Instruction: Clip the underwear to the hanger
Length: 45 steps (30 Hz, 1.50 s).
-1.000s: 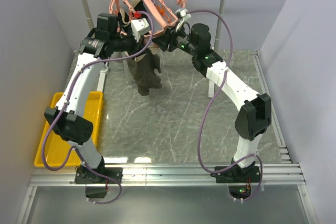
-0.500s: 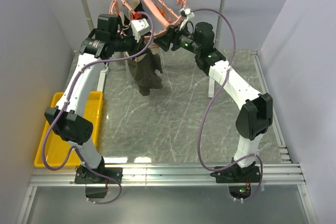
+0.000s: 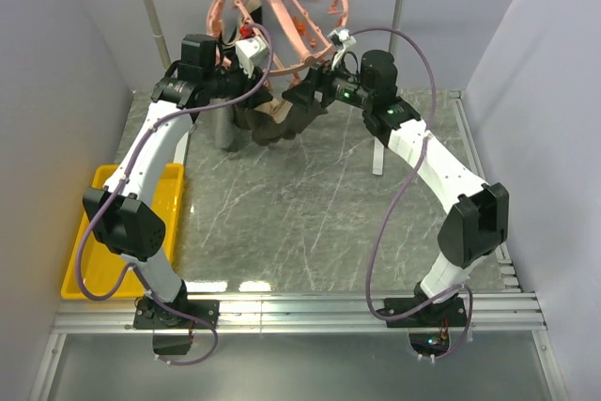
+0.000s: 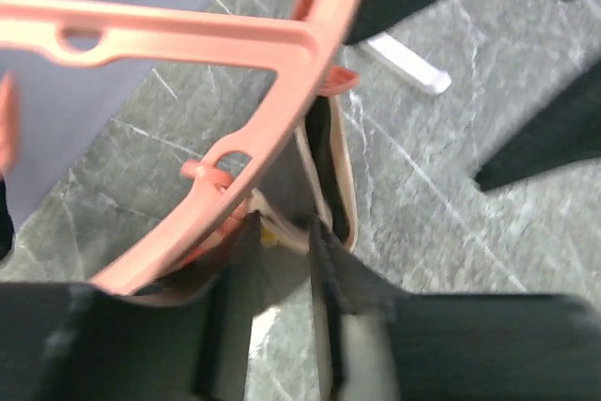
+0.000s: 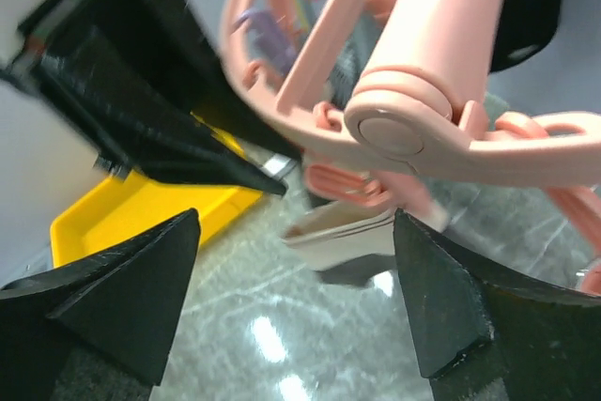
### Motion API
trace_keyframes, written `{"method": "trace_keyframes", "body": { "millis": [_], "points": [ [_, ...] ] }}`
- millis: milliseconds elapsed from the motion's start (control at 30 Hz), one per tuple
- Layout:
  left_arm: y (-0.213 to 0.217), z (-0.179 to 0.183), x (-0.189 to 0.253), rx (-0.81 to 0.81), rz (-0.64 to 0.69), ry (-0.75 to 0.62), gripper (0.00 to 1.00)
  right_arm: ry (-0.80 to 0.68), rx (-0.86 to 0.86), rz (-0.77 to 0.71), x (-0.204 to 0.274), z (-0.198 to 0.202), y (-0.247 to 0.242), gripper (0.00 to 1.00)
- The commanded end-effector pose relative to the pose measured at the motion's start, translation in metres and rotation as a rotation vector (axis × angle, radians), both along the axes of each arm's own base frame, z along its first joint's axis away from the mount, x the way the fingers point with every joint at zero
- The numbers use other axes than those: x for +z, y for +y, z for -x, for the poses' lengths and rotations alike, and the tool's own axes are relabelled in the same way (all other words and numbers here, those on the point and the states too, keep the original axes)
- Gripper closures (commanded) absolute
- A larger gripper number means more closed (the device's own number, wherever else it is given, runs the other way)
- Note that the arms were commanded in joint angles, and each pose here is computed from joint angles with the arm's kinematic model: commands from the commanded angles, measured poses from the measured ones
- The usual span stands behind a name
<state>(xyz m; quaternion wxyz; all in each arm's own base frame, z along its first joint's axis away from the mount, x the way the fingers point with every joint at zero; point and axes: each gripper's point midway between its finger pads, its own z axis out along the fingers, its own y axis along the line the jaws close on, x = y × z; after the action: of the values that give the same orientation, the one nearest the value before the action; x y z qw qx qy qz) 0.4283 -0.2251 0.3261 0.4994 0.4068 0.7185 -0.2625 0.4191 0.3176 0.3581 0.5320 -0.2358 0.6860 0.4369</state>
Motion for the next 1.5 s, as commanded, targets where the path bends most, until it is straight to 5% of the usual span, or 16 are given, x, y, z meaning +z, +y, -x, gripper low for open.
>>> {"method": "trace_keyframes", "body": {
  "millis": [0,167,300,567,1067,1467],
  "points": [
    [-0.010,0.008,0.040,-0.004,0.080,-0.086,0.66,-0.022,0.024,0.021,0.010,0.023,-0.013,0.09],
    [-0.016,0.020,0.052,-0.015,0.131,-0.079,0.46,-0.009,0.006,0.060,0.002,0.036,-0.025,0.05],
    [-0.013,0.036,0.064,-0.012,0.155,-0.062,0.12,-0.024,-0.006,0.096,0.002,0.043,-0.033,0.02],
    [-0.006,0.061,0.060,0.007,0.181,-0.035,0.10,-0.072,-0.007,0.126,0.010,0.049,-0.041,0.01],
    [-0.007,0.069,0.062,-0.006,0.213,-0.047,0.09,-0.682,-0.120,0.367,0.019,-0.004,-0.056,0.00],
    [-0.002,0.060,0.055,0.009,0.207,-0.057,0.08,-0.792,-0.243,0.422,0.008,-0.046,-0.060,0.00]
  ]
}}
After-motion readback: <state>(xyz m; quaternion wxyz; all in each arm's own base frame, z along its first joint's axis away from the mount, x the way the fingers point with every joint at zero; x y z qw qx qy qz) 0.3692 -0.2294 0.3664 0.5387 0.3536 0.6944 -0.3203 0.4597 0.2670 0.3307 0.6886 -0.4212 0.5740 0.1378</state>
